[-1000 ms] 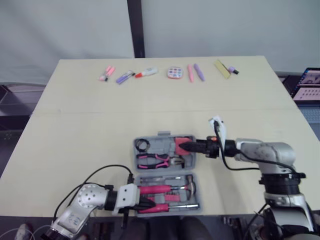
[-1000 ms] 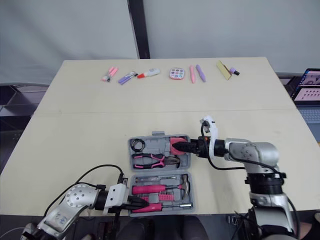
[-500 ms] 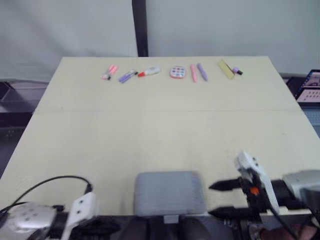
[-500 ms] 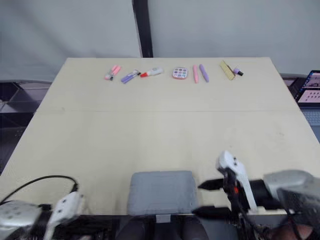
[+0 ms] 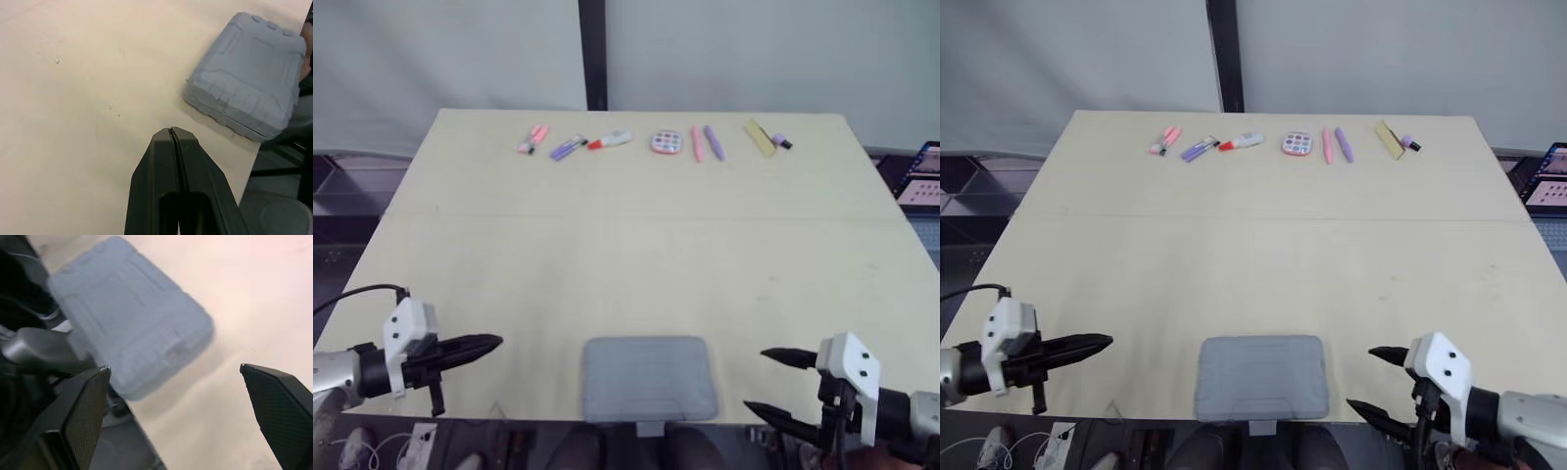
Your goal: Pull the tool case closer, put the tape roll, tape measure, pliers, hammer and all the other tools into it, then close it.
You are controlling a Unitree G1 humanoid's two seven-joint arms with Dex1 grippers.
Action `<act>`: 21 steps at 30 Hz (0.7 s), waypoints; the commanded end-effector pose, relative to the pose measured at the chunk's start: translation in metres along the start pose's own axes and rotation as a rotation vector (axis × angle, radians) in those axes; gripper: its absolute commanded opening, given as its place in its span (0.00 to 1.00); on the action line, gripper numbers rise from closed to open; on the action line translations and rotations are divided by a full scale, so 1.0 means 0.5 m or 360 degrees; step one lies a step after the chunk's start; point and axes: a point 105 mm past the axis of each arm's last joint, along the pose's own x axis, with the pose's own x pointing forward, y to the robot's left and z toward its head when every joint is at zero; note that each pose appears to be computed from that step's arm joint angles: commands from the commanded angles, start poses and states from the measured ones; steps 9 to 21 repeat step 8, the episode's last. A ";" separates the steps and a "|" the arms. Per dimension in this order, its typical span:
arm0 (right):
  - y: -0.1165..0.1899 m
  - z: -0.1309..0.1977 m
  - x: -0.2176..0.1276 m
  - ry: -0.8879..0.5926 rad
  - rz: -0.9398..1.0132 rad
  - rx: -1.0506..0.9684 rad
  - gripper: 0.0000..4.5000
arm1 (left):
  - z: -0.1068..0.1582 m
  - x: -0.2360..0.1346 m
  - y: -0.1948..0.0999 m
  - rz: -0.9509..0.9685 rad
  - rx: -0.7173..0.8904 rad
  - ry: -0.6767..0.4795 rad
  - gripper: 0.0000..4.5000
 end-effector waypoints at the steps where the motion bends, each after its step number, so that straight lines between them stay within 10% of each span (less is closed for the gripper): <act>1: -0.012 -0.007 0.000 -0.0028 -0.0047 -0.0097 1.00 | -0.008 0.020 0.005 0.0070 0.0025 -0.0028 0.00; 21: -0.025 -0.029 0.000 -0.0016 -0.0061 -0.0104 1.00 | -0.021 0.059 -0.019 0.0065 -0.0020 -0.0091 0.00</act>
